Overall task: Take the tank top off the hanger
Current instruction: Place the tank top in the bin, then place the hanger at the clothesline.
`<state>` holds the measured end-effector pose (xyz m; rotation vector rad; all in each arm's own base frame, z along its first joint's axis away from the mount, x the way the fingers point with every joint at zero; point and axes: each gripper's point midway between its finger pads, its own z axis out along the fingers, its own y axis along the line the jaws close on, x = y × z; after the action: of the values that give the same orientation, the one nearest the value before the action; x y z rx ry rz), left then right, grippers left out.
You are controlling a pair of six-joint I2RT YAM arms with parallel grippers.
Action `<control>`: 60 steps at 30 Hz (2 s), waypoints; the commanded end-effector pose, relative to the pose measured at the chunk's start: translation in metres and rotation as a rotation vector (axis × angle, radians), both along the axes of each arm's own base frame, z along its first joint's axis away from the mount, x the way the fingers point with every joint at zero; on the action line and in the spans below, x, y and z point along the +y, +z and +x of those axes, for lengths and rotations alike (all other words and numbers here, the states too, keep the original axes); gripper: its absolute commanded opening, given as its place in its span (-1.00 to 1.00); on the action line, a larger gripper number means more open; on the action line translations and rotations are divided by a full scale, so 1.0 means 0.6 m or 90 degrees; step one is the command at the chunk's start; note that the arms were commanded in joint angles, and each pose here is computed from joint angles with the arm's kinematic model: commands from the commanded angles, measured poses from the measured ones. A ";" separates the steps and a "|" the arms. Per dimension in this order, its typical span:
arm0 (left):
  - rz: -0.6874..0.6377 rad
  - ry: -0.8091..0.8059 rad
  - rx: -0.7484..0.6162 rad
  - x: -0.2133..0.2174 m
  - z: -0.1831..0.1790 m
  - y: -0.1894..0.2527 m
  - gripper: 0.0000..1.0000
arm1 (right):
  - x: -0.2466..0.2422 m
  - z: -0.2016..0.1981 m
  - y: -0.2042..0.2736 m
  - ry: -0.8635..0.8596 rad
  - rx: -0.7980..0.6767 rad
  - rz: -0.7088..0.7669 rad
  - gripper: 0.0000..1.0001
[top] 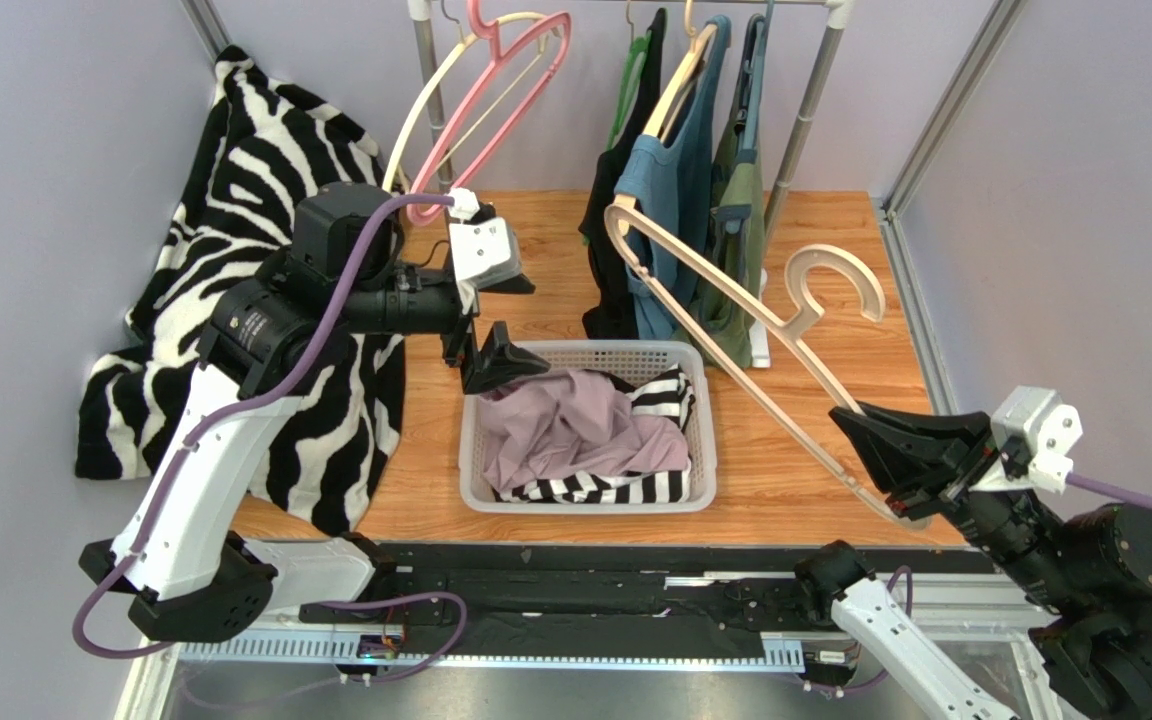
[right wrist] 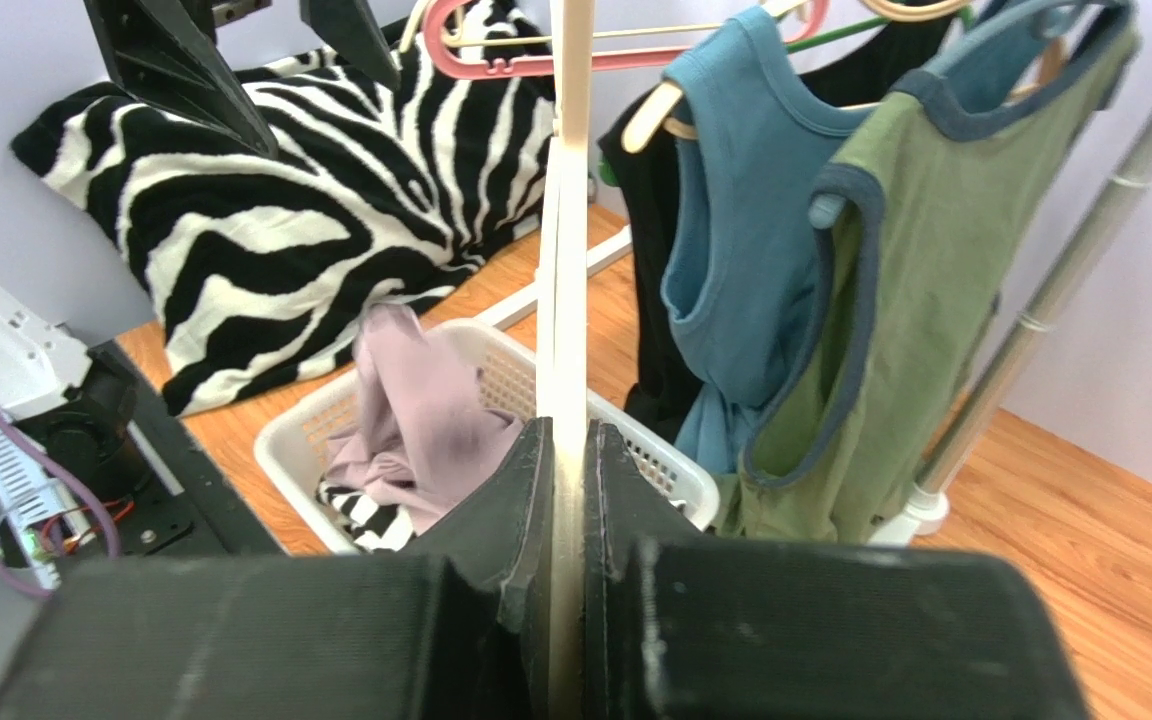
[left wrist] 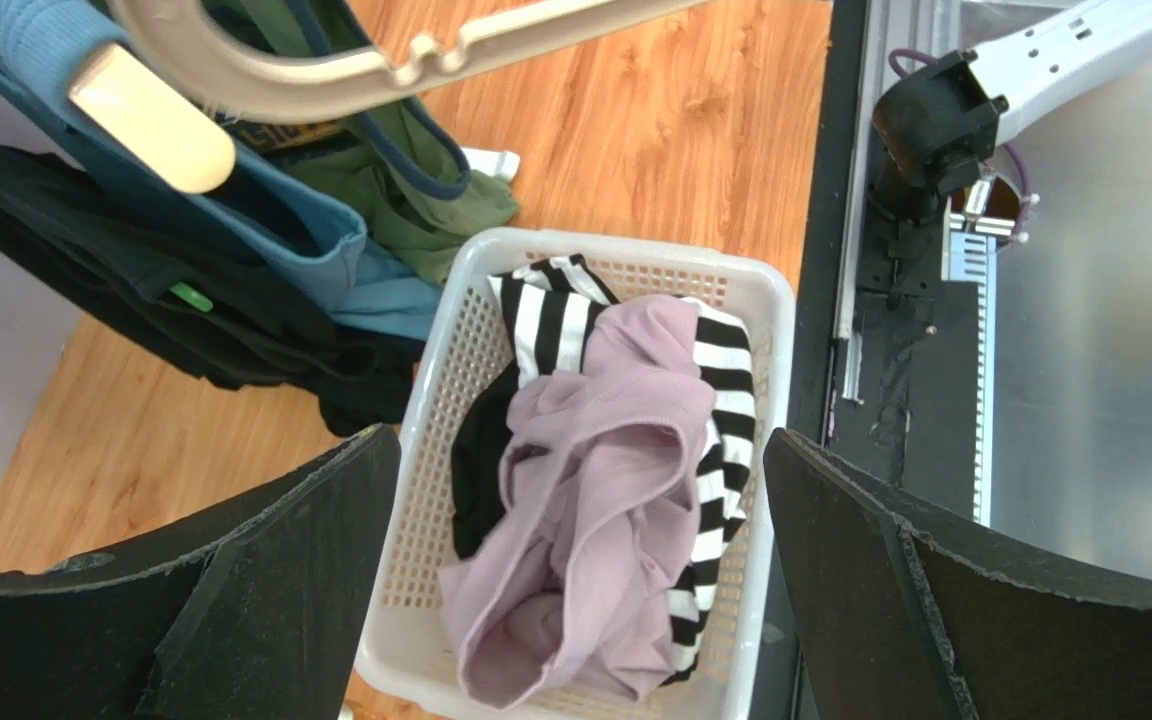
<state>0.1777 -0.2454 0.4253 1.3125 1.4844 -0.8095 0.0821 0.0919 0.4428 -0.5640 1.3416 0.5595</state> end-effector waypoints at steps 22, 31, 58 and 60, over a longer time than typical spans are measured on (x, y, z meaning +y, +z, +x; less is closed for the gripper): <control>0.013 -0.171 -0.070 0.055 -0.141 -0.021 0.98 | 0.153 -0.055 -0.057 0.447 0.037 -0.120 -1.00; 0.024 -0.204 -0.004 0.060 -0.169 -0.049 0.79 | 0.157 -0.045 -0.037 0.444 0.008 -0.121 -1.00; -0.010 -0.210 0.040 0.071 -0.197 -0.036 -1.00 | 0.161 0.013 0.013 0.349 -0.039 -0.071 -0.53; -0.017 -0.201 0.031 0.074 -0.196 -0.027 -1.00 | 0.157 0.022 0.022 0.322 -0.046 -0.053 -0.12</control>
<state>0.0659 -0.2037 0.3943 1.5492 1.3765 -1.0700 0.0760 0.1922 0.4201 -1.1356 1.2571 1.0016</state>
